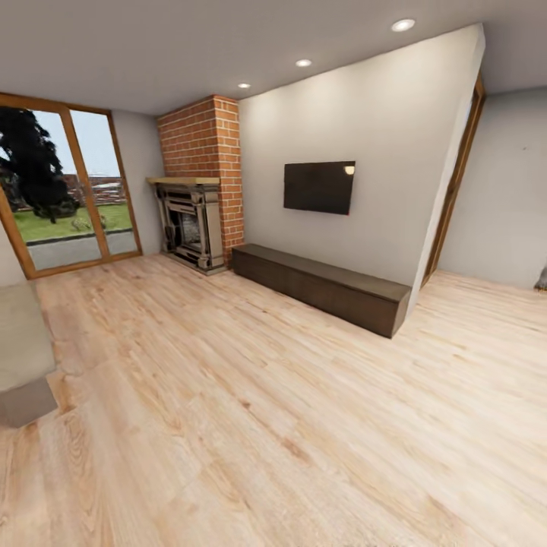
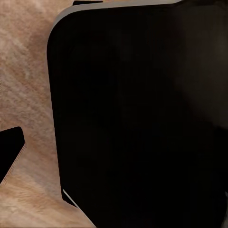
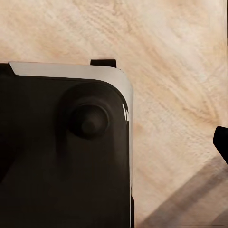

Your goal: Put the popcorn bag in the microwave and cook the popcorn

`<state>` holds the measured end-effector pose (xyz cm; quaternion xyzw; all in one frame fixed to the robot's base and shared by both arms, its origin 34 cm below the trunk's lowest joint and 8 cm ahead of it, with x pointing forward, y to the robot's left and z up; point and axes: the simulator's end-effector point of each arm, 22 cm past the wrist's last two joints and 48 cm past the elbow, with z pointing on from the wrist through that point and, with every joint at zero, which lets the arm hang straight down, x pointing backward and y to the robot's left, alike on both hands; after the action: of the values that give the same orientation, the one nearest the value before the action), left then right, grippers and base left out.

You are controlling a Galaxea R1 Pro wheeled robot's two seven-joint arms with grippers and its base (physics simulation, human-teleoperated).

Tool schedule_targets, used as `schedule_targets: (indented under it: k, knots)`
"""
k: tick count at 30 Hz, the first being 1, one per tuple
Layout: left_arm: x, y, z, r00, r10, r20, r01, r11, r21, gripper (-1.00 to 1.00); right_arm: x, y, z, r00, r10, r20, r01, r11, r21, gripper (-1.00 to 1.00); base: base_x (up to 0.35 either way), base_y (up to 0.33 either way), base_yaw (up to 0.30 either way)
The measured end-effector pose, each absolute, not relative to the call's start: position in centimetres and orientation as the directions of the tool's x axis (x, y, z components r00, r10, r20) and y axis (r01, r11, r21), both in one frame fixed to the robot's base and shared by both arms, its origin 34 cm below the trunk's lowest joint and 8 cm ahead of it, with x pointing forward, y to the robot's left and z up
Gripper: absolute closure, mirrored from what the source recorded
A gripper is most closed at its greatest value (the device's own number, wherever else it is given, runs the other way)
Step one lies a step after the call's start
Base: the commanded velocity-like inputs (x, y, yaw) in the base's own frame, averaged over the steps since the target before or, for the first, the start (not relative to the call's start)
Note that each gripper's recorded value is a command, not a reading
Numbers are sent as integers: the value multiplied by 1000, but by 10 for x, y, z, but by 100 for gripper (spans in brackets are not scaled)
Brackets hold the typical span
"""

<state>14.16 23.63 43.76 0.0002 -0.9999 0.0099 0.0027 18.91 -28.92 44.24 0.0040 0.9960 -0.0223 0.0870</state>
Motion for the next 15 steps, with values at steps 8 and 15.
schedule_targets:
  k: [8, 15]
  knots:
    - [142, 236, 438, -1000, 0, 5, 0, 1000, -20, -100, 189, -289, 442, -985, 4, -174, 12, 999, -44, -100, 0, 0, -295]
    - [142, 236, 438, -1000, 0, 5, 0, 1000, -20, -100, 189, -289, 442, -985, 4, -174, 12, 999, -44, -100, 0, 0, -295]
